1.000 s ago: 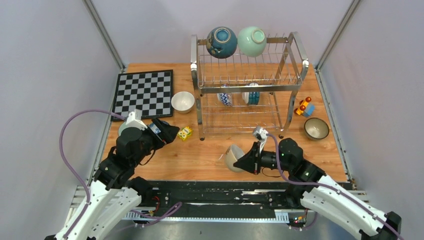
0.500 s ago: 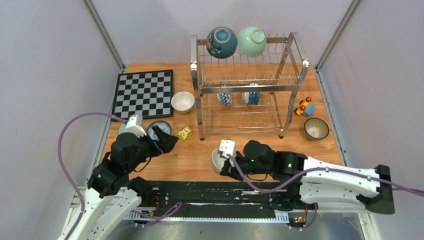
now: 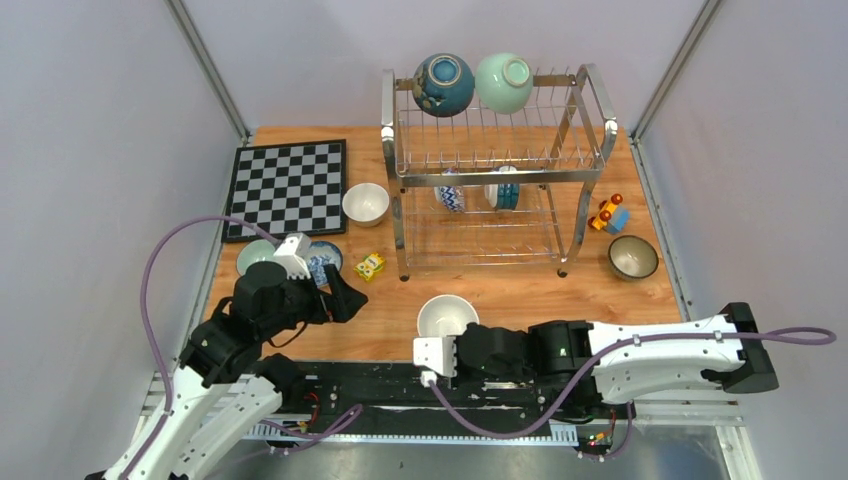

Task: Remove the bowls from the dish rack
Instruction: Place the bowl with the bowl.

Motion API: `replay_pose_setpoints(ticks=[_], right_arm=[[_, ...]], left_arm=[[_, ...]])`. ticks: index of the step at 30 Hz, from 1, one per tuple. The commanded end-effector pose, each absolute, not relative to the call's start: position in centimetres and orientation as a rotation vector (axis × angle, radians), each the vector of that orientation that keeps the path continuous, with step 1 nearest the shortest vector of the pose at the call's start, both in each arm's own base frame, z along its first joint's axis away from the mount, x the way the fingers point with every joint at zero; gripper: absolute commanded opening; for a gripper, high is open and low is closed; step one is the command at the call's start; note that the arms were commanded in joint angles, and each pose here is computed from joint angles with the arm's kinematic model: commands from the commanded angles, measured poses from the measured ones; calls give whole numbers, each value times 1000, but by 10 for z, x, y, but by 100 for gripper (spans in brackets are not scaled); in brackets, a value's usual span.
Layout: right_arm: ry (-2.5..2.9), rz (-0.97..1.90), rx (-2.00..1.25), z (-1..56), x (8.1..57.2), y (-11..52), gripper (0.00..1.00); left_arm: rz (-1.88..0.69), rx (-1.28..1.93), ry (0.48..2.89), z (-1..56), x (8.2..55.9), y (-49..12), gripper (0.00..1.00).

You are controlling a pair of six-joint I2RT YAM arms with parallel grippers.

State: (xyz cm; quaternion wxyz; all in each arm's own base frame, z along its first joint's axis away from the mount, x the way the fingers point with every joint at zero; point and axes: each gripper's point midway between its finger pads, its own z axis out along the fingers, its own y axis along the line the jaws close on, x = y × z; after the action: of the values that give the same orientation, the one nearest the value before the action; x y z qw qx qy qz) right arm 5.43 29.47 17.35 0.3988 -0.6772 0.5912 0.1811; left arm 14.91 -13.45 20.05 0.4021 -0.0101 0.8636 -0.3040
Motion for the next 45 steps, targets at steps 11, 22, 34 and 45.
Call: replay_pose_setpoints(ticks=[11,22,34,45], right_arm=[[1195,199,-1881,184,56,296,0],[1141,211,-2023,174,43,285,0],[1123,218,-2062,168,37,289,0],[1103,246,-2091,166,32,292,0]], left_arm=[[-608,234,2218,189,143,-174,100],[-760,289,2132,213,141,-213,100],[-746,455,2162,203,125,-256,100],[-604,560,2193,190,127,-258,84]])
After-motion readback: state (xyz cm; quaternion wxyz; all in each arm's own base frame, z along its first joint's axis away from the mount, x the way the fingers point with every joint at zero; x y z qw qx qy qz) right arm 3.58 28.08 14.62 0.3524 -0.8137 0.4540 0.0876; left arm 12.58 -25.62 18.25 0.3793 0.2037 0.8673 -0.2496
